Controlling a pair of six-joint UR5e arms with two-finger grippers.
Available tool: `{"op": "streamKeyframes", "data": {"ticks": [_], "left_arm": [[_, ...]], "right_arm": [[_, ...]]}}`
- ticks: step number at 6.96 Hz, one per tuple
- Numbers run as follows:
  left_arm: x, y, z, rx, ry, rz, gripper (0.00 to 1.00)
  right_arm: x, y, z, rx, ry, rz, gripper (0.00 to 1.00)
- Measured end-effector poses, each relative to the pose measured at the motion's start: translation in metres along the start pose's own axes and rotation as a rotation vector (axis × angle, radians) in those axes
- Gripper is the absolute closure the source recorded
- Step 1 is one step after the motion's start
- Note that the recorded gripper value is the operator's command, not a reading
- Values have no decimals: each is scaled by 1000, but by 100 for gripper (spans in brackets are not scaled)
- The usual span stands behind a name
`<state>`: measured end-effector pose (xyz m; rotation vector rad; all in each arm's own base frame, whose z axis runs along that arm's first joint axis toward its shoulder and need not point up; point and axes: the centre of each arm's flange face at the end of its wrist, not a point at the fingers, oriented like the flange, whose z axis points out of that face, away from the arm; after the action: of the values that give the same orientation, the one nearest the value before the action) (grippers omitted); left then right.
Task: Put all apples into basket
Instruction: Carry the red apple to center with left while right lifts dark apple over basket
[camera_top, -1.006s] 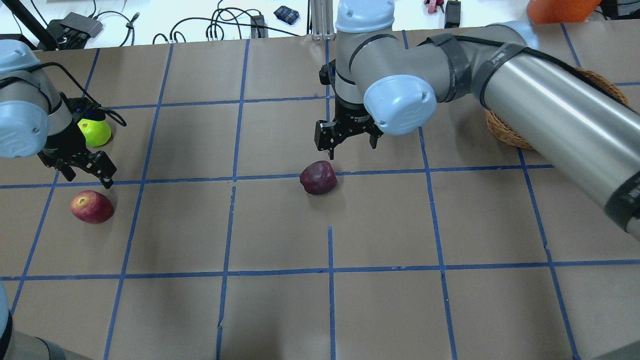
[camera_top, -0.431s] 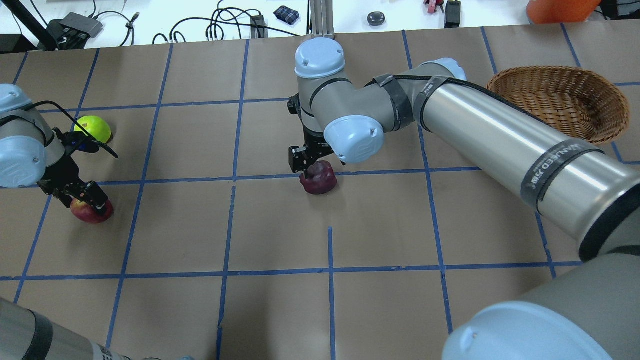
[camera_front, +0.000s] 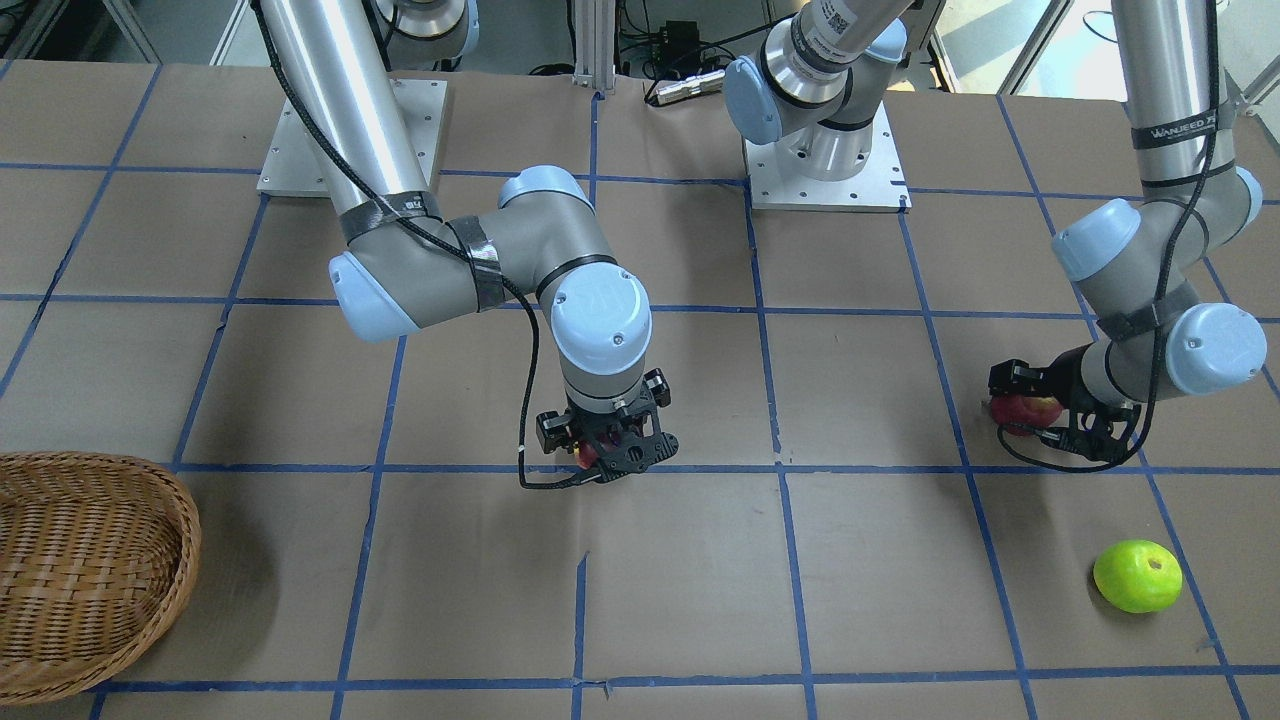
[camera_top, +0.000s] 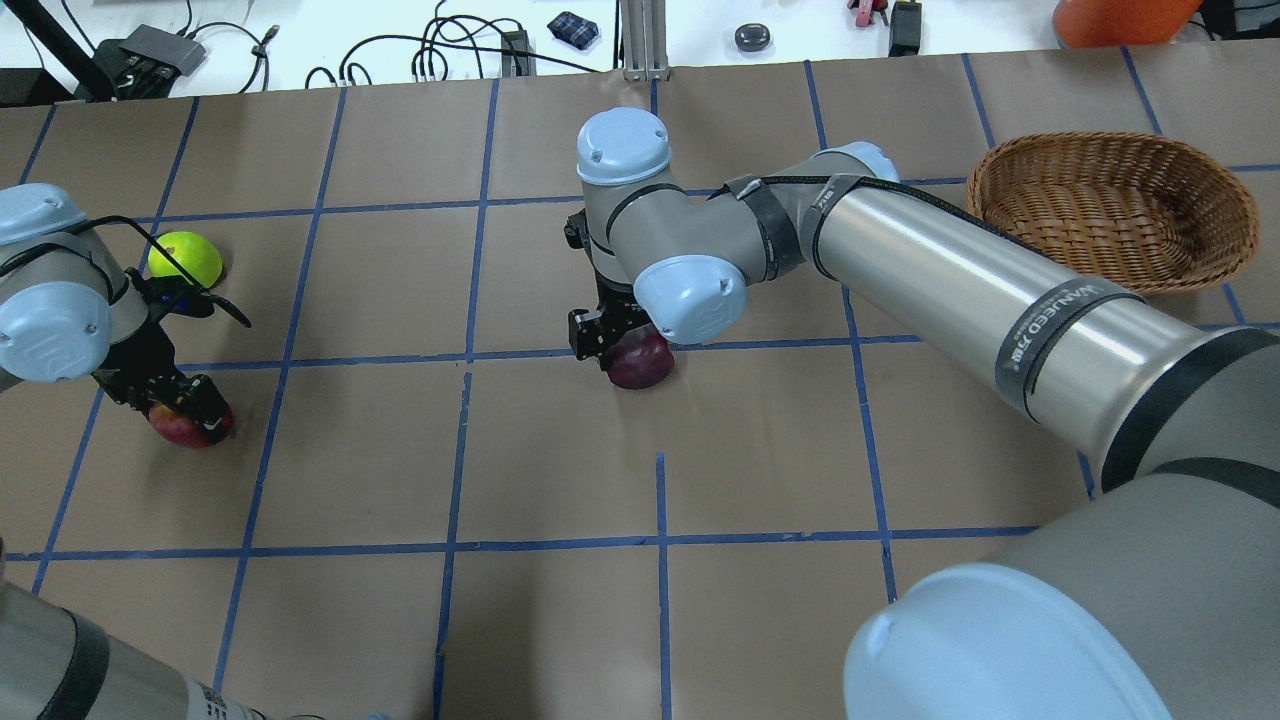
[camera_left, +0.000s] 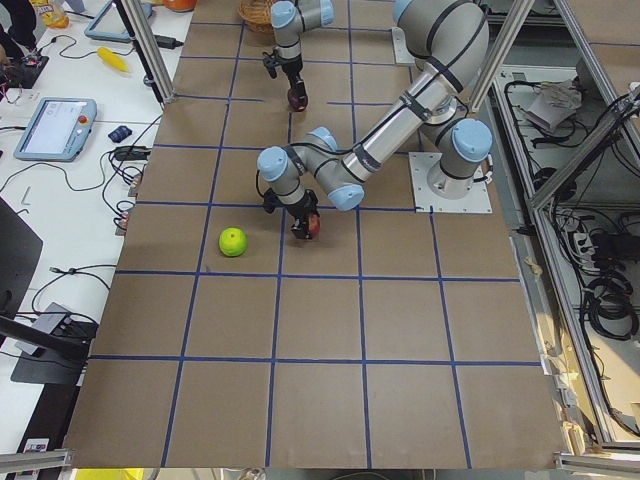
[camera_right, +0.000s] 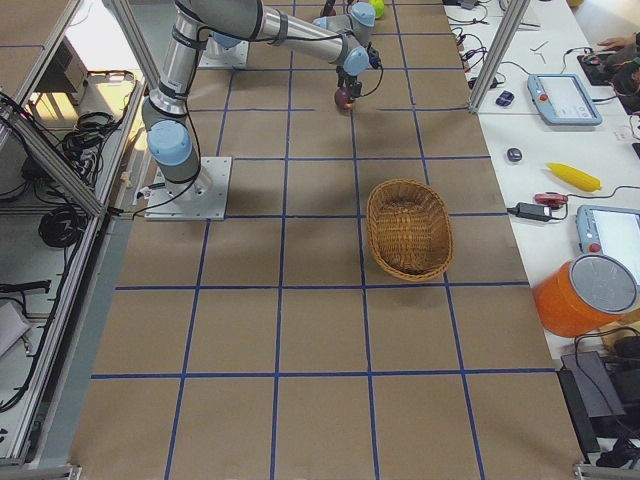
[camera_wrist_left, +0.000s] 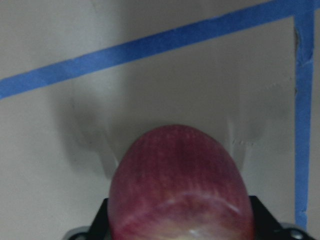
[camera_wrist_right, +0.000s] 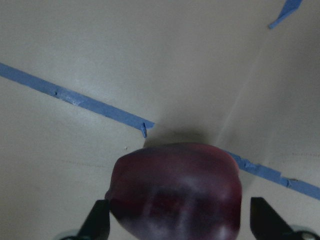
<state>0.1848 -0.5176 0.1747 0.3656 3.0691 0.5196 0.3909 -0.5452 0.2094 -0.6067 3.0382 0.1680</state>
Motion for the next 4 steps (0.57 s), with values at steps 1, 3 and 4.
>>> {"op": "streamKeyframes", "data": {"ticks": [1, 3, 4], "left_arm": [[7, -2, -10, 6, 13, -53, 73], [54, -19, -59, 10, 65, -171, 73], [95, -31, -84, 5, 100, -240, 73]], "right_arm": [[0, 0, 3, -5, -1, -1, 0], [-1, 2, 8, -20, -1, -2, 0], [-1, 4, 12, -28, 0, -2, 73]]}}
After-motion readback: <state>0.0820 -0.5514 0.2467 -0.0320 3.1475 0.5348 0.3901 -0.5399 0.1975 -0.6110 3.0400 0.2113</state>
